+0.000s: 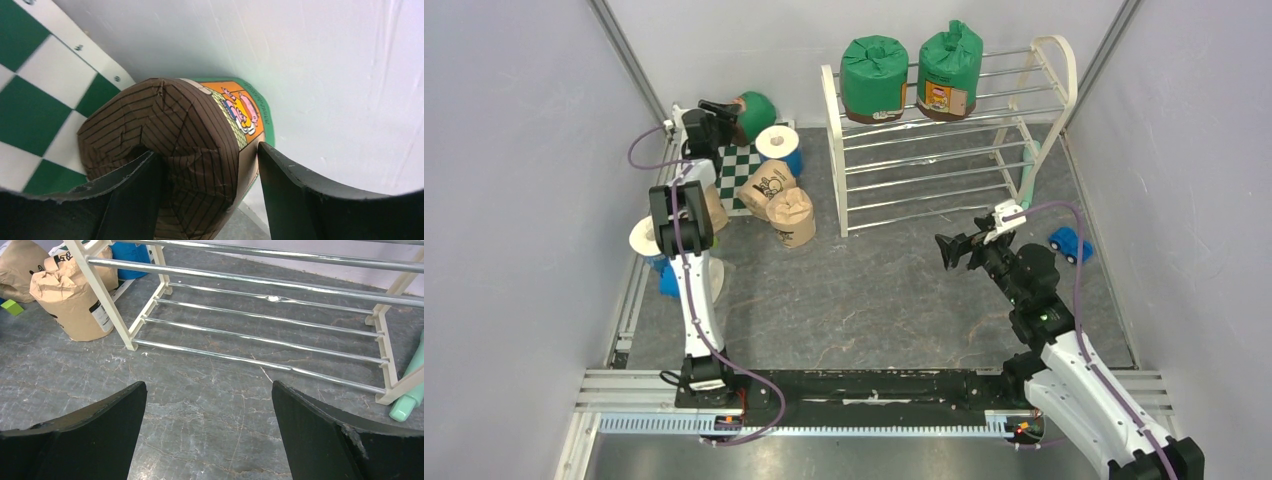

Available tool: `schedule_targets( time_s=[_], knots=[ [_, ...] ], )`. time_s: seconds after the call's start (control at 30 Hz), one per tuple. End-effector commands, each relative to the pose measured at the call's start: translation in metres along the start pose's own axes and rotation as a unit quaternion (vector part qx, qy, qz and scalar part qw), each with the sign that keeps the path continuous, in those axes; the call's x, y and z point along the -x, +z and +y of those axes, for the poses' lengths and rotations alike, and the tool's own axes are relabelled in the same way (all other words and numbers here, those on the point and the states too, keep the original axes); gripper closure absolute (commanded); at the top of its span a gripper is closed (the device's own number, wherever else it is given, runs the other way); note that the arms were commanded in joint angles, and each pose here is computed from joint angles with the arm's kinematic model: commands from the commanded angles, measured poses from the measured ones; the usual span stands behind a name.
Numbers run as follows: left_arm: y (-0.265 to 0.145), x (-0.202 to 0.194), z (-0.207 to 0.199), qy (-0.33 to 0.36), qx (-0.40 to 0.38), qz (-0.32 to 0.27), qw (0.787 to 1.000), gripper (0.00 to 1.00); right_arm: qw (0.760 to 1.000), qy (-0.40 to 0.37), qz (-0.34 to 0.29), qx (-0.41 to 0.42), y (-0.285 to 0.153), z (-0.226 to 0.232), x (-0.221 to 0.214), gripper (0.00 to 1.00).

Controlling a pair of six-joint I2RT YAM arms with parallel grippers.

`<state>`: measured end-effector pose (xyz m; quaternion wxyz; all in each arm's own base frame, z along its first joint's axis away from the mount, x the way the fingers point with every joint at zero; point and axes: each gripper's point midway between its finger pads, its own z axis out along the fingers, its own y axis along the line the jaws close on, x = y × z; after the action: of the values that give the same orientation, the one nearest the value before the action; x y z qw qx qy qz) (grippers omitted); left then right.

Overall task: Place and organize the paper towels onto the shelf
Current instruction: Pick up the paper towel from the corner of the board.

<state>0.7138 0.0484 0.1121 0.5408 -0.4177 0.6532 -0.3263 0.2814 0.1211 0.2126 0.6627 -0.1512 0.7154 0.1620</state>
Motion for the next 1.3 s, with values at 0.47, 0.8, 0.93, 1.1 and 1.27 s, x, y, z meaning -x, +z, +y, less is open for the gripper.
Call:
schedule_targets(
  time_s=[0.47, 0.8, 0.93, 1.1, 1.27],
  knots=[
    [-0.018, 0.004, -0.087, -0.039, -0.139, -0.005, 0.989, 0.27, 1.000, -0.008, -0.007, 0.012, 0.005, 0.003, 0.000, 0.02],
    [-0.072, 0.011, -0.145, -0.004, -0.236, -0.013, 0.972, 0.64, 1.000, -0.009, -0.013, 0.019, 0.004, 0.006, 0.005, 0.02],
    [-0.112, 0.015, -0.181, 0.058, -0.269, -0.029, 0.961, 0.65, 0.999, -0.010, -0.015, 0.028, 0.002, 0.009, 0.006, 0.02],
    [-0.162, 0.013, -0.214, 0.147, -0.281, -0.050, 0.947, 0.66, 0.999, -0.010, -0.018, 0.042, 0.000, 0.015, 0.010, 0.02],
    [-0.206, 0.002, -0.233, 0.247, -0.268, -0.071, 0.928, 0.66, 0.998, -0.012, -0.029, 0.049, -0.004, 0.018, 0.019, 0.02]
  ],
)
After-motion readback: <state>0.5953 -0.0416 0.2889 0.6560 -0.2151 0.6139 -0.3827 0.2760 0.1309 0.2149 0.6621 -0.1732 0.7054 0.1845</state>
